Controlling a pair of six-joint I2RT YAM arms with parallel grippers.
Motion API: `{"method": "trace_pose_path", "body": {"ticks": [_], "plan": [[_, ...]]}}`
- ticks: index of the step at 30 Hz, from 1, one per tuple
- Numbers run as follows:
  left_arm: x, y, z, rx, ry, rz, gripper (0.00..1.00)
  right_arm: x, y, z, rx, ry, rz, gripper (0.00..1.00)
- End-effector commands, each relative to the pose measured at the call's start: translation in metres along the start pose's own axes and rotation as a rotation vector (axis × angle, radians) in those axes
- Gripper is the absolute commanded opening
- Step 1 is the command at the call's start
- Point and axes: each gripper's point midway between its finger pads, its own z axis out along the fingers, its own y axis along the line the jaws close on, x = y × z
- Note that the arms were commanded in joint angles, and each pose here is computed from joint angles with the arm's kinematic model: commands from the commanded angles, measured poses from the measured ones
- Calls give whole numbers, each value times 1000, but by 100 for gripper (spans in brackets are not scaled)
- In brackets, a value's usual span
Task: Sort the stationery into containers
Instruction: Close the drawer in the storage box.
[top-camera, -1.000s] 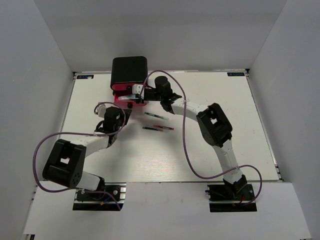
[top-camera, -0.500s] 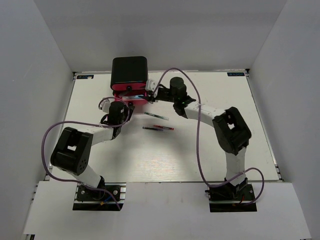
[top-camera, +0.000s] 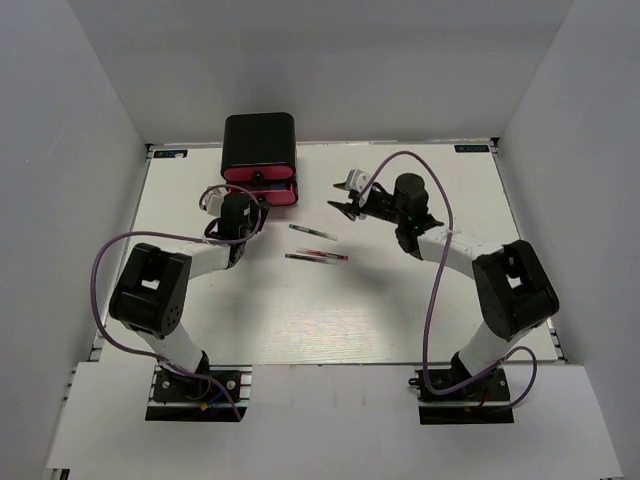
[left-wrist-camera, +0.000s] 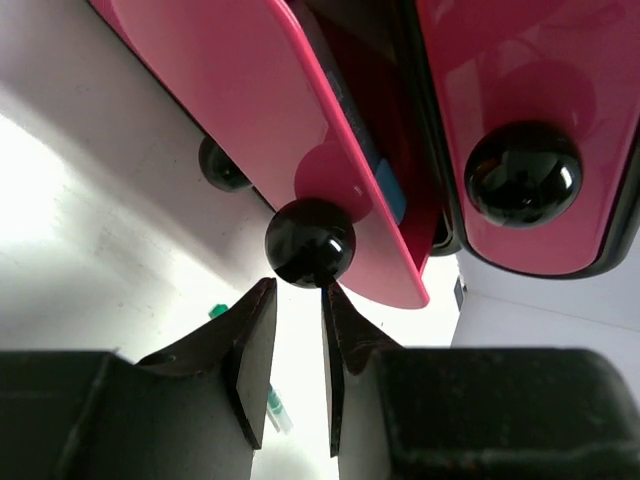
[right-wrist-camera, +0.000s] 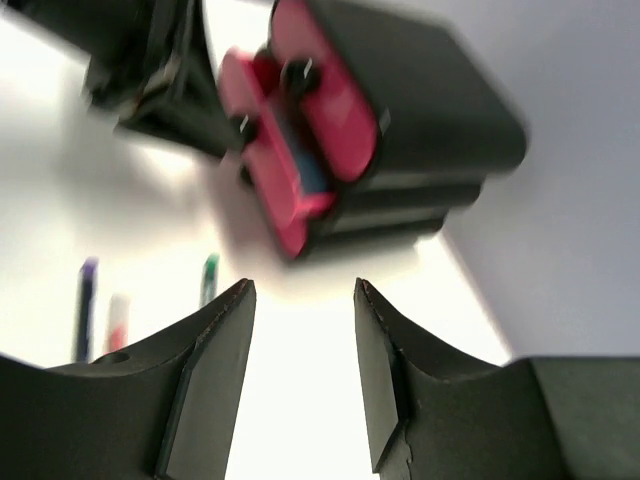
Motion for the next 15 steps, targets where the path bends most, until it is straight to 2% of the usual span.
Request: {"method": "trace_pose_path", "body": {"ticks": [1, 15], "plan": [[-19, -29, 4, 66, -59, -22, 35, 2, 4, -22, 19, 20, 4, 50], [-32, -52, 22, 119, -90, -43, 40, 35, 18, -62, 39, 123, 58, 50]]}}
